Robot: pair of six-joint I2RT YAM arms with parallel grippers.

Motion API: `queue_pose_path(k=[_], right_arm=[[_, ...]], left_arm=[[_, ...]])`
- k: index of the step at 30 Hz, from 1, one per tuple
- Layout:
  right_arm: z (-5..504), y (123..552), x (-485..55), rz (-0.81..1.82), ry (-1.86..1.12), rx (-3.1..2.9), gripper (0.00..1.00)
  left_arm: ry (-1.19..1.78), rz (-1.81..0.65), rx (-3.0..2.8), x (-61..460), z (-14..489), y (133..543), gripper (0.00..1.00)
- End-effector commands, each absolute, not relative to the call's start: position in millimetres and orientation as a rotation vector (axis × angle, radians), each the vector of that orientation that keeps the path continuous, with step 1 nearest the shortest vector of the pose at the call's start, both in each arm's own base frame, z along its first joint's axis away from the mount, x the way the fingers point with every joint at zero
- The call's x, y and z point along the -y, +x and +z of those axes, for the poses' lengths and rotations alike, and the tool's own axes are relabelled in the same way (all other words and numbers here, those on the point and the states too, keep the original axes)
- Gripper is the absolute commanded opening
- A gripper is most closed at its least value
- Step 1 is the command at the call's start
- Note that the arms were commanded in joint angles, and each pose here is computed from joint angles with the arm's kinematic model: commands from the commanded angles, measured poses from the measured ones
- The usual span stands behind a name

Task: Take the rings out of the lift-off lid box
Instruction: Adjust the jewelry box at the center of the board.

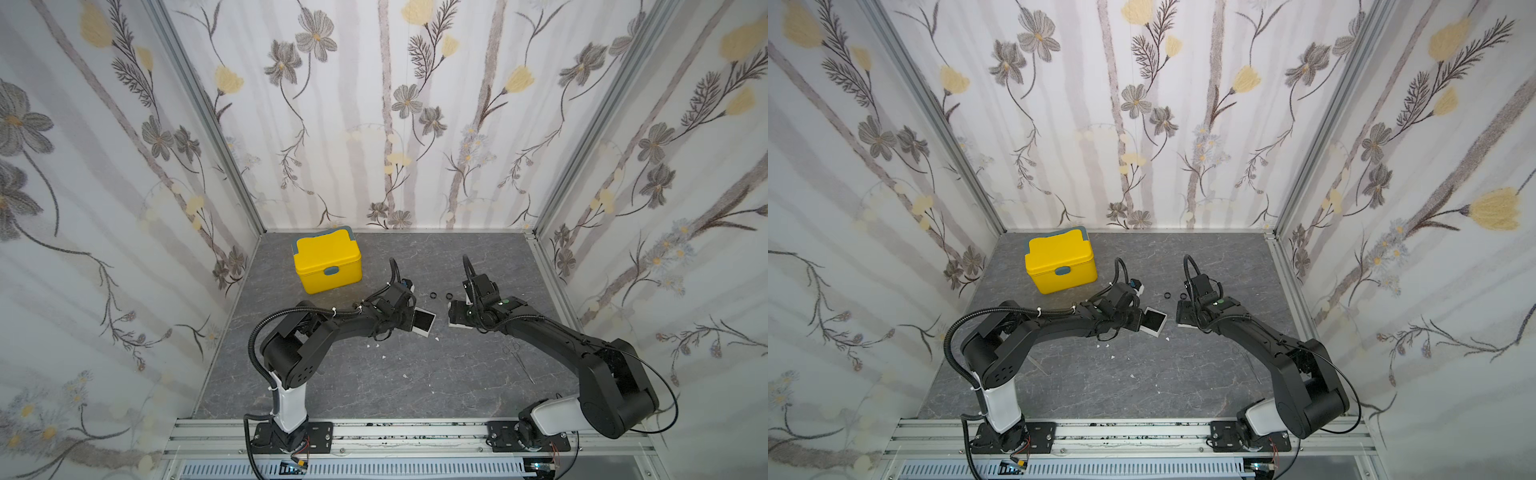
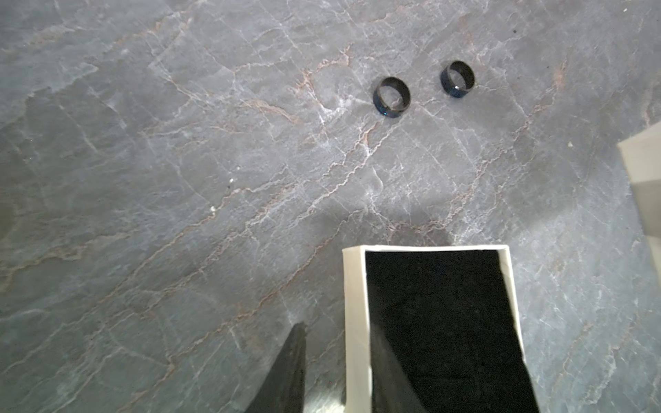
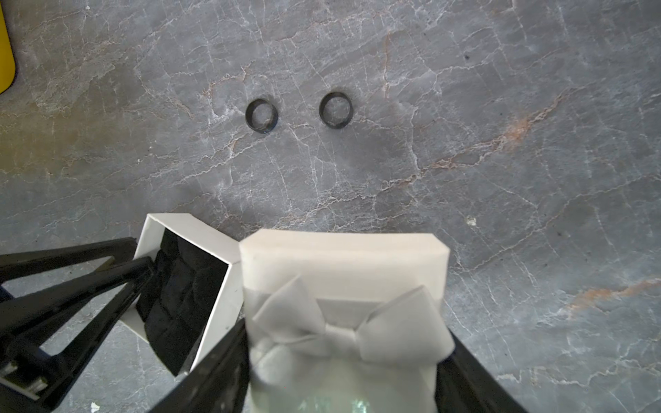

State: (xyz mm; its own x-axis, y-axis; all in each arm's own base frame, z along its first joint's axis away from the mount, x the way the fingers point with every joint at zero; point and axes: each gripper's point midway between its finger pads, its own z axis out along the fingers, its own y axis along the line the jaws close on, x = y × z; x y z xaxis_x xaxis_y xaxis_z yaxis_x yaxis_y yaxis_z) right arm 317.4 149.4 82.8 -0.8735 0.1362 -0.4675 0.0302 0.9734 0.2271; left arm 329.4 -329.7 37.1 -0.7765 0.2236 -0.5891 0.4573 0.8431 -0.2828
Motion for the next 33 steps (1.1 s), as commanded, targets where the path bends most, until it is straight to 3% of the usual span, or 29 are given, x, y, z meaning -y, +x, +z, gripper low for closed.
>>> queue_pose_path(k=[1, 4, 25, 30, 33], right_arm=[[83, 320, -151, 0.301, 0.115, -2.611, 0.73], [84, 319, -151, 0.306, 0.114, -2.608, 0.73], [85, 320, -165, 0.355, 0.068, -2.612, 0.72], [97, 321, -181, 0.369, 0.057, -2.611, 0.72], [103, 319, -200, 0.395, 0.062, -2.621, 0.72]], left_arm=[[0.472, -0.604, -2.494, 331, 37, 323, 0.14], [0.425, -0.631, -2.517, 327, 35, 316, 0.10], [0.041, -0.543, -2.518, 279, 54, 280, 0.08], [0.011, -0.504, -2.465, 254, 67, 288, 0.30], [0.002, -0.458, -2.448, 232, 69, 295, 0.63]])
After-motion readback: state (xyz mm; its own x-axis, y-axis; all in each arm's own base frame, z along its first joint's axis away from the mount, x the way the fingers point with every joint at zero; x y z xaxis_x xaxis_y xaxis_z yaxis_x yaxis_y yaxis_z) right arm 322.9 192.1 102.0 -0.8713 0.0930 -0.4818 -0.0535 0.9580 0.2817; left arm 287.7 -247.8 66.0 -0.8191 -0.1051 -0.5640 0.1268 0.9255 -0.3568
